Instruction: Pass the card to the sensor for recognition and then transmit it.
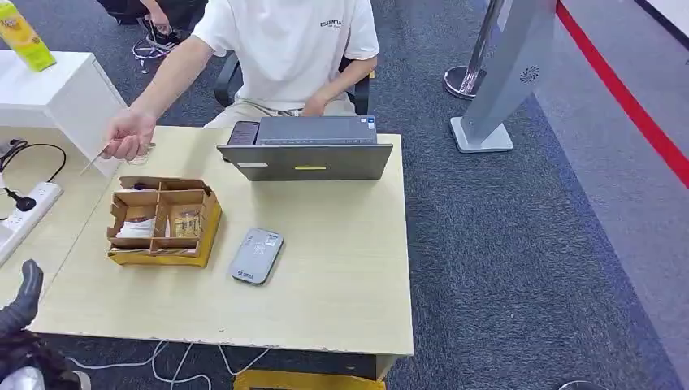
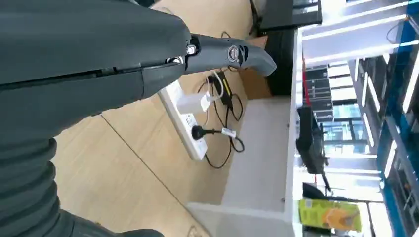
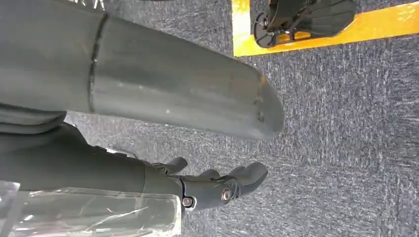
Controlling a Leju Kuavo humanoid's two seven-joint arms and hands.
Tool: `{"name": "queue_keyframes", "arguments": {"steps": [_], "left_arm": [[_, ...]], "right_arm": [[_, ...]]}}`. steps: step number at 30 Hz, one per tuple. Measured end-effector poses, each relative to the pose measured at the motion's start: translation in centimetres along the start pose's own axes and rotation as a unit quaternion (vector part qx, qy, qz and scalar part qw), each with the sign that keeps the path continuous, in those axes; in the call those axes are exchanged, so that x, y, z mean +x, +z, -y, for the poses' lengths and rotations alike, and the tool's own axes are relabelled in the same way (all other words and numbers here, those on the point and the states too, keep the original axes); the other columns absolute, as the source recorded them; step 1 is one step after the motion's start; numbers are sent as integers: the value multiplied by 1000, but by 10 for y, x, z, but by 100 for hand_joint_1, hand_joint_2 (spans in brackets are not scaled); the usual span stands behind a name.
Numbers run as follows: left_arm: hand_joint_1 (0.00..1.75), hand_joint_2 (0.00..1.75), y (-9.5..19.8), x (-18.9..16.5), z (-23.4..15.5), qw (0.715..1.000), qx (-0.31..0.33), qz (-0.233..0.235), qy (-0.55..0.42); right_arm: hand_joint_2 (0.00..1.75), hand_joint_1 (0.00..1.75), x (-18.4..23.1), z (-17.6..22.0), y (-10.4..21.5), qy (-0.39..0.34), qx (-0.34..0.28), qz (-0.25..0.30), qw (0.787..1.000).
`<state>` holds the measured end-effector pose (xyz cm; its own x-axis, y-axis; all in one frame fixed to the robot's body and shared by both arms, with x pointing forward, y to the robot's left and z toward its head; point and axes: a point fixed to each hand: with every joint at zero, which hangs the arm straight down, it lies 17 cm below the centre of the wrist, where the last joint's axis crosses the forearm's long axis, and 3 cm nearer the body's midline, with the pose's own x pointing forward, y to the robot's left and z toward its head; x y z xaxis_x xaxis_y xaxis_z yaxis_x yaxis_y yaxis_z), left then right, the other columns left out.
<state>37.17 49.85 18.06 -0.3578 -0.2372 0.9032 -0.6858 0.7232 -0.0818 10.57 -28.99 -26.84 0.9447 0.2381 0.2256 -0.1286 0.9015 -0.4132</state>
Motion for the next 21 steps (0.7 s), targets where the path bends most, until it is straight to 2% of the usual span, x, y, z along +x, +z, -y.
{"name": "queue_keyframes", "arguments": {"steps": [8, 16, 17, 21], "left_arm": [[0, 175, -21, -12, 71, 995, -79, -18, -59], [0, 175, -39, -13, 137, 977, -151, -8, -152], [175, 175, -41, -14, 145, 973, -160, -7, -164], [175, 175, -47, -14, 173, 959, -189, 2, -209]], "right_arm": [[0, 0, -1, -2, 0, 9, 3, 0, 1000], [0, 0, 0, -5, 1, 23, 11, 3, 1000], [0, 0, 0, -5, 1, 23, 11, 4, 1000], [0, 0, 0, -5, 1, 30, 12, 5, 999]]}}
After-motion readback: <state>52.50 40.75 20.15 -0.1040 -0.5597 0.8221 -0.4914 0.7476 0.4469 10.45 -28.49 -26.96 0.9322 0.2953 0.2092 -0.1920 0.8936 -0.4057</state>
